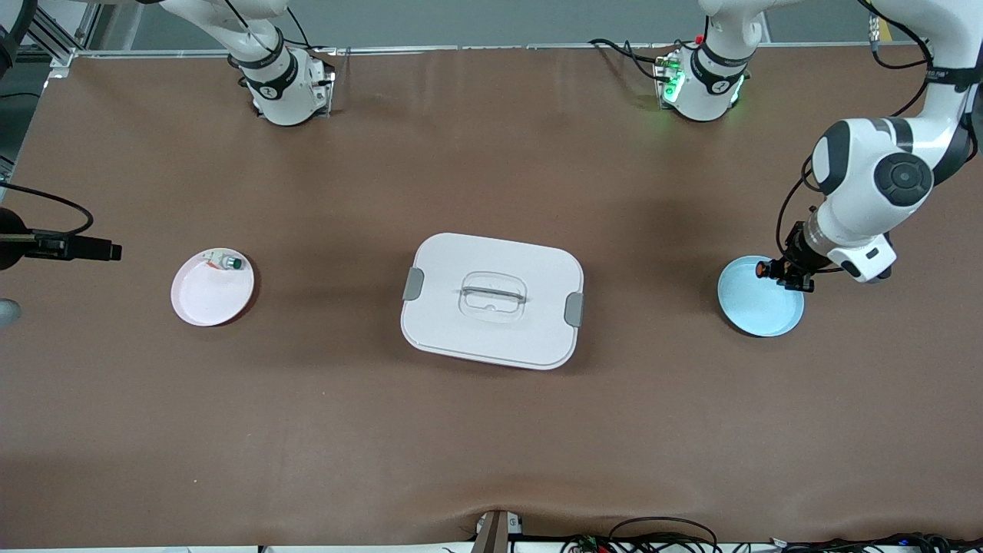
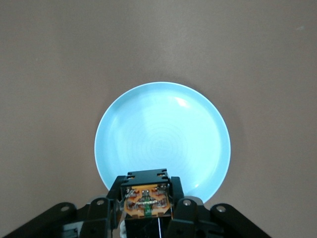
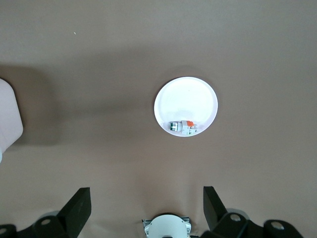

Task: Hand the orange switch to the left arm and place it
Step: 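Lower the switch with the left gripper onto the light-blue plate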

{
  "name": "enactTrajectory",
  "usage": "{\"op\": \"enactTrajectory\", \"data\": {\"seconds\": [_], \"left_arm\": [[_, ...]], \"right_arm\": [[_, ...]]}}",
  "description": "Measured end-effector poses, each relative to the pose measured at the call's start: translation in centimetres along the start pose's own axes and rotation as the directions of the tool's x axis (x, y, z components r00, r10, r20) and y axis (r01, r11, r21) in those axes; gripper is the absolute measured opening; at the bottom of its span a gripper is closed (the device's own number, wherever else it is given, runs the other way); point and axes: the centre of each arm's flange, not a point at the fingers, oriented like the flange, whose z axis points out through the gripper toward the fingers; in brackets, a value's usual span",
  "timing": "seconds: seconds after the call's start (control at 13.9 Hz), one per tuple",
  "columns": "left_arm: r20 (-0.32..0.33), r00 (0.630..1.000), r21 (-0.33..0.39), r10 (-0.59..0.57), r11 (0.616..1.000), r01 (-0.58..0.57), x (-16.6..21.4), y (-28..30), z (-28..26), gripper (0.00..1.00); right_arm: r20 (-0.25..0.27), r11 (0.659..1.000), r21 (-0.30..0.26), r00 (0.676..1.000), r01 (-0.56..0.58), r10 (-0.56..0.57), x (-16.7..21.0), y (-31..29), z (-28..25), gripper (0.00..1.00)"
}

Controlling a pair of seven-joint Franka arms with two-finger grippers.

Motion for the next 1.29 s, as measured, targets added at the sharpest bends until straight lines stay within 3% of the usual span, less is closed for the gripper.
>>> {"op": "enactTrajectory", "data": {"seconds": [0.43,0.79,1.29], "left_arm": [[0.026,1.0,-0.013,0.0,1.0,0.0,-0.6,0.5,3.8,0.41],[0.042,0.999,-0.021,0.006,1.0,-0.005,-1.0,0.6,6.2,0.41],[0.002,0.999,-0.012,0.052,0.999,-0.052,0.8,-0.5,8.2,0.41]], "right_arm": [[-0.052,1.0,0.001,0.999,0.001,-0.001,-0.6,-0.1,-1.4,1.0],[-0.063,1.0,0.001,0.998,0.002,-0.002,-1.1,-0.1,-2.0,1.0],[-0.067,1.0,0.002,0.998,0.003,-0.003,-1.2,-0.1,-2.2,1.0]]}}
